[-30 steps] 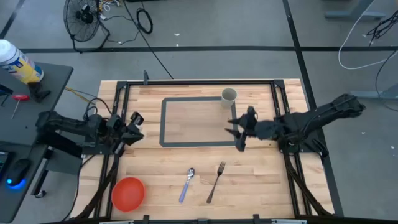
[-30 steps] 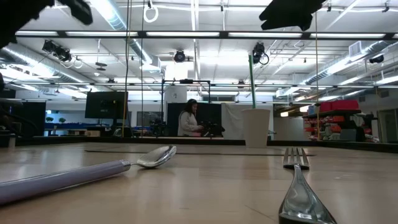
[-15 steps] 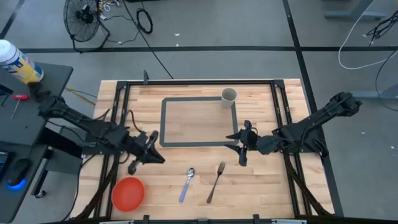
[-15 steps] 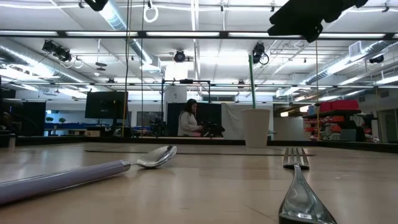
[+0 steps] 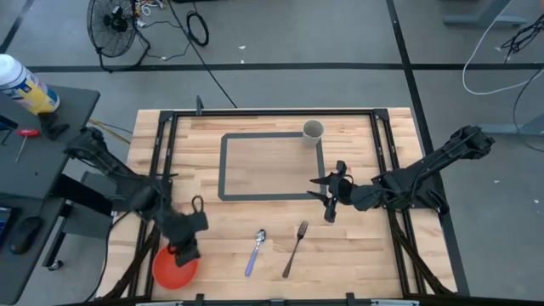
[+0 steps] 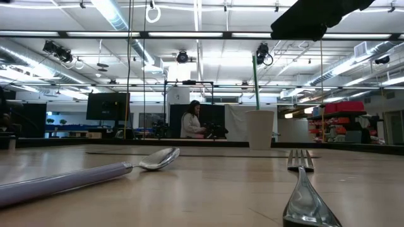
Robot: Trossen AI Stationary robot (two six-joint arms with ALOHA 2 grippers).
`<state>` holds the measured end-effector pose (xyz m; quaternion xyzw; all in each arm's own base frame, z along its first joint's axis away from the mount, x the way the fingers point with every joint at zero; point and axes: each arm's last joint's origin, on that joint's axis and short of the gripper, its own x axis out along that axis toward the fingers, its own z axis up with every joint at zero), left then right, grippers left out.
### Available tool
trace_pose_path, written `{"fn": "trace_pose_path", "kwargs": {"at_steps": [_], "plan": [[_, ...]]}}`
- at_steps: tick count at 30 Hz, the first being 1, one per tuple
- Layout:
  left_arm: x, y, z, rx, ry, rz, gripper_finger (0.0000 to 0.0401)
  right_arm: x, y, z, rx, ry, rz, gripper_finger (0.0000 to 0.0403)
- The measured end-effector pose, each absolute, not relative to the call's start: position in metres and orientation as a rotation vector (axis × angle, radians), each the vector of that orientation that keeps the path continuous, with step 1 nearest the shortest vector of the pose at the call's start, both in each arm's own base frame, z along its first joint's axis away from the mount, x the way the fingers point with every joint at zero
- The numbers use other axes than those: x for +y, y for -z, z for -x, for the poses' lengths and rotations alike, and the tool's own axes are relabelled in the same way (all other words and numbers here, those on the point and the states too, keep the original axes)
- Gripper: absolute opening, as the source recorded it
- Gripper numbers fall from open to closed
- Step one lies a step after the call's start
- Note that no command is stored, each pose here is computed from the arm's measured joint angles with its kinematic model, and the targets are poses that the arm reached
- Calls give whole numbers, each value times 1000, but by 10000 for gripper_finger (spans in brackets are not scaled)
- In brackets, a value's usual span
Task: Pick & Place Utensil
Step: Put the orange bowl on the bottom left of the white cup
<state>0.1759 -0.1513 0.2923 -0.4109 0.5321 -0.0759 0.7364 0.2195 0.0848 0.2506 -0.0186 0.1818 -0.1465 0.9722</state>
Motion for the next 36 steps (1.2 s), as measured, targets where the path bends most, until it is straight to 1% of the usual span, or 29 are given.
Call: {"fn": "trace_pose_path", "kwargs": {"at_steps": [6,8,10,13,16,19,21,24,31,36], "plan": [[-146,-269,-152,1469,-202,876,32,84,-252,-220,353,301,65,169],[-142,-265,-143,1527,-299,837,34,84,-252,-220,355,302,61,169],[-140,-264,-137,1558,-353,811,42,85,-252,-220,359,290,54,169],[-142,-264,-133,1568,-376,809,67,85,-252,-220,363,269,47,169],[-147,-260,-132,1583,-403,798,104,85,-252,-220,364,268,47,169],[-153,-254,-131,1603,-434,764,138,85,-252,-220,363,267,48,169],[-159,-249,-132,1619,-444,729,153,85,-252,-220,363,267,48,169],[-165,-241,-133,1628,-450,663,161,85,-251,-220,366,268,50,169],[-176,-222,-141,1692,-450,562,164,85,-251,-220,369,259,49,169],[-176,-213,-148,1715,-453,531,182,86,-253,-221,354,258,40,169]]}}
